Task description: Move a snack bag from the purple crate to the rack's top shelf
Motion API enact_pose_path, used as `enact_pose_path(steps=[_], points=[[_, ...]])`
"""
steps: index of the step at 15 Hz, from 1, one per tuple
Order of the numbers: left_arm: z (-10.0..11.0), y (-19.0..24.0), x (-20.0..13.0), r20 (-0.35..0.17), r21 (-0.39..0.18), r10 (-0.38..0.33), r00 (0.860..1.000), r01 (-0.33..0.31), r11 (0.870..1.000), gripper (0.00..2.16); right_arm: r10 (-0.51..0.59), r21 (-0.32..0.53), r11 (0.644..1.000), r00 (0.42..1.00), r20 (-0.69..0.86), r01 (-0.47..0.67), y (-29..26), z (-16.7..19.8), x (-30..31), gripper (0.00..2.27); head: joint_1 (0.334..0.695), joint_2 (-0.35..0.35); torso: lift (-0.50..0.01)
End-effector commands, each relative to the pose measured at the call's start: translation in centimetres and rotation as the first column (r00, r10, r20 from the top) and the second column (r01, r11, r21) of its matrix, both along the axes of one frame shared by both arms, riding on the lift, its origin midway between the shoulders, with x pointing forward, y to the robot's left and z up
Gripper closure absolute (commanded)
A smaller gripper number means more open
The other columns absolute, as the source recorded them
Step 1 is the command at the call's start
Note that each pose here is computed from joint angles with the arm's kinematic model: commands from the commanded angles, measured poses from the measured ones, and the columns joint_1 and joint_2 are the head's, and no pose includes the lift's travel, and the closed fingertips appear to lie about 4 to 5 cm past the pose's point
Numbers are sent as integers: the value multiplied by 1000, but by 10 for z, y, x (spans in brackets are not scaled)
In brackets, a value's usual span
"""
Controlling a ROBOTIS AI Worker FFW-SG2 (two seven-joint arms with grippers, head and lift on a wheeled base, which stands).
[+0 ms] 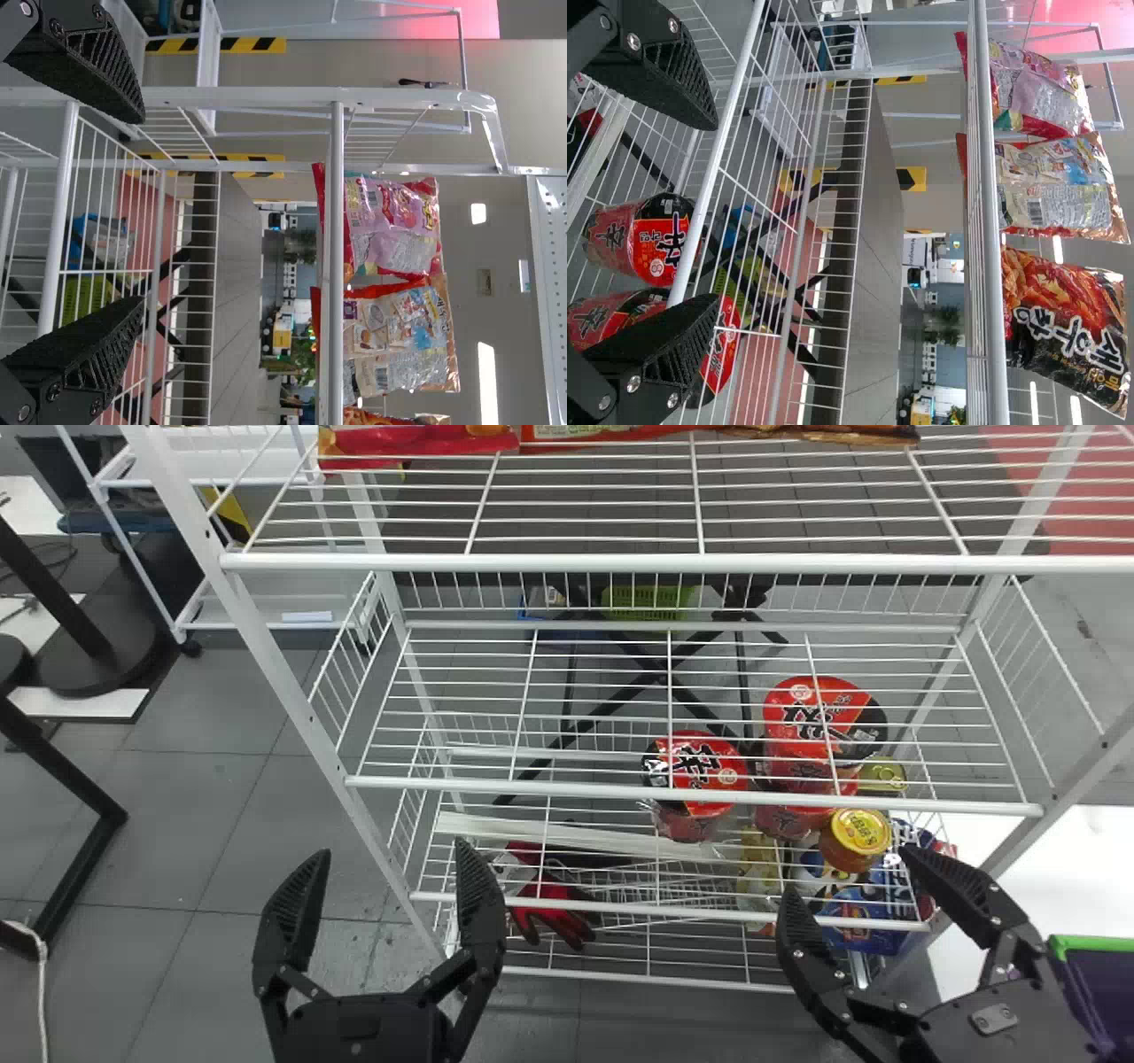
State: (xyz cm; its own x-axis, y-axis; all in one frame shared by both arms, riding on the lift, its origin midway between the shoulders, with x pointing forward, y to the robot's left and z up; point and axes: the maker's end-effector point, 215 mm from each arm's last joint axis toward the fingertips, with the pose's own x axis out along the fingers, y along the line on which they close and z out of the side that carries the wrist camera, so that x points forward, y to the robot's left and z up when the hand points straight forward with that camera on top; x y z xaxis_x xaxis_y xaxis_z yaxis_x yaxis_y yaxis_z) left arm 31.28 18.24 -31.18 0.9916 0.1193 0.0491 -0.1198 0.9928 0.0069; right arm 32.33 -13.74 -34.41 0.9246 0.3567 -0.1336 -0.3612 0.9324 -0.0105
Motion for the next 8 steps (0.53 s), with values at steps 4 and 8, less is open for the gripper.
enact_pose_path(steps=[4,8], points=[[0,-1,0,0,-1,-2,1000,2,1000,90,-1,-1,1000,1000,0,1,-1,1,-1,140,695,81,-336],[1,0,0,2,-2,-1,1000,1,1000,90,0,-4,1000,1000,2,0,-2,2,0,137,695,81,-352]])
